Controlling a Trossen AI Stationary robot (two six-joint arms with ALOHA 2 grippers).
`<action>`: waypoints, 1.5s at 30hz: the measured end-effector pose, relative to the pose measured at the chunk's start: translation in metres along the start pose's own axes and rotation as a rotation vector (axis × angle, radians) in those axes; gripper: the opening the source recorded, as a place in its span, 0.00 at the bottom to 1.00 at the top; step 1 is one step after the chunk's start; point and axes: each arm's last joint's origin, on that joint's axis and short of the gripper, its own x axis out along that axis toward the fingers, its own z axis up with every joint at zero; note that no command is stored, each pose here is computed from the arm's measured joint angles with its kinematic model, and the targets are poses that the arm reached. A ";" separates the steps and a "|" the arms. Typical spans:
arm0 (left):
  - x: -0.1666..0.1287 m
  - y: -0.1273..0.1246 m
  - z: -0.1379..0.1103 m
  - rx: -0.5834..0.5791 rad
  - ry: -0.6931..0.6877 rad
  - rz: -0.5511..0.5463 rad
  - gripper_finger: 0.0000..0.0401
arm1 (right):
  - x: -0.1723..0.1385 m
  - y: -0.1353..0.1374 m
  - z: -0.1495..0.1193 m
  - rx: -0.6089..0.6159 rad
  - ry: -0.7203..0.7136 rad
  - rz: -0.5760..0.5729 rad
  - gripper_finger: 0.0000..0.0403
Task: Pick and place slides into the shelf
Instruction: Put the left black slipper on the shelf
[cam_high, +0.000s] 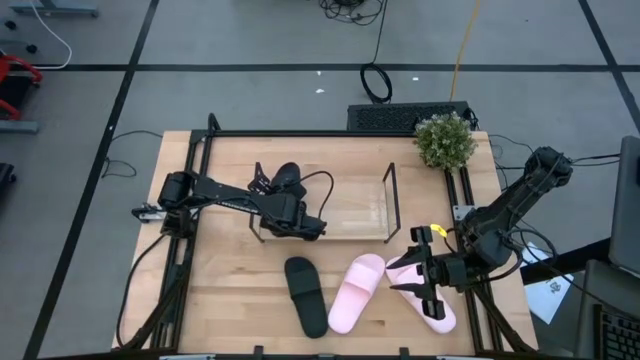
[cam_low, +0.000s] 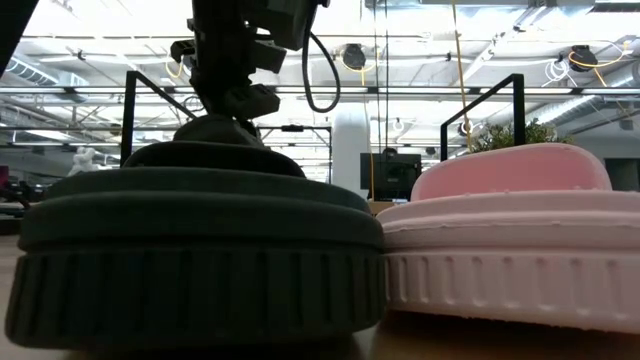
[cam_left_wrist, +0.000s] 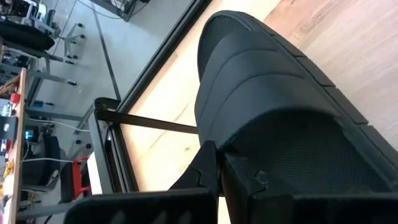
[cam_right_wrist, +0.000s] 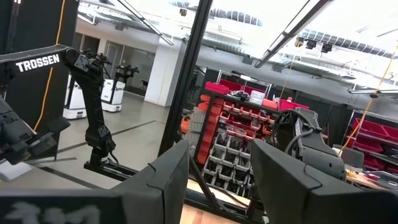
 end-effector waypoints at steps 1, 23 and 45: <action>0.000 0.000 0.000 0.000 0.000 0.000 0.00 | 0.000 0.000 0.000 0.000 0.000 0.000 0.41; 0.015 -0.008 -0.016 0.058 0.022 0.061 0.00 | 0.000 0.001 -0.001 -0.015 0.012 0.006 0.41; 0.020 -0.009 -0.020 0.085 0.033 0.079 0.00 | 0.000 0.001 -0.003 -0.016 0.029 0.013 0.41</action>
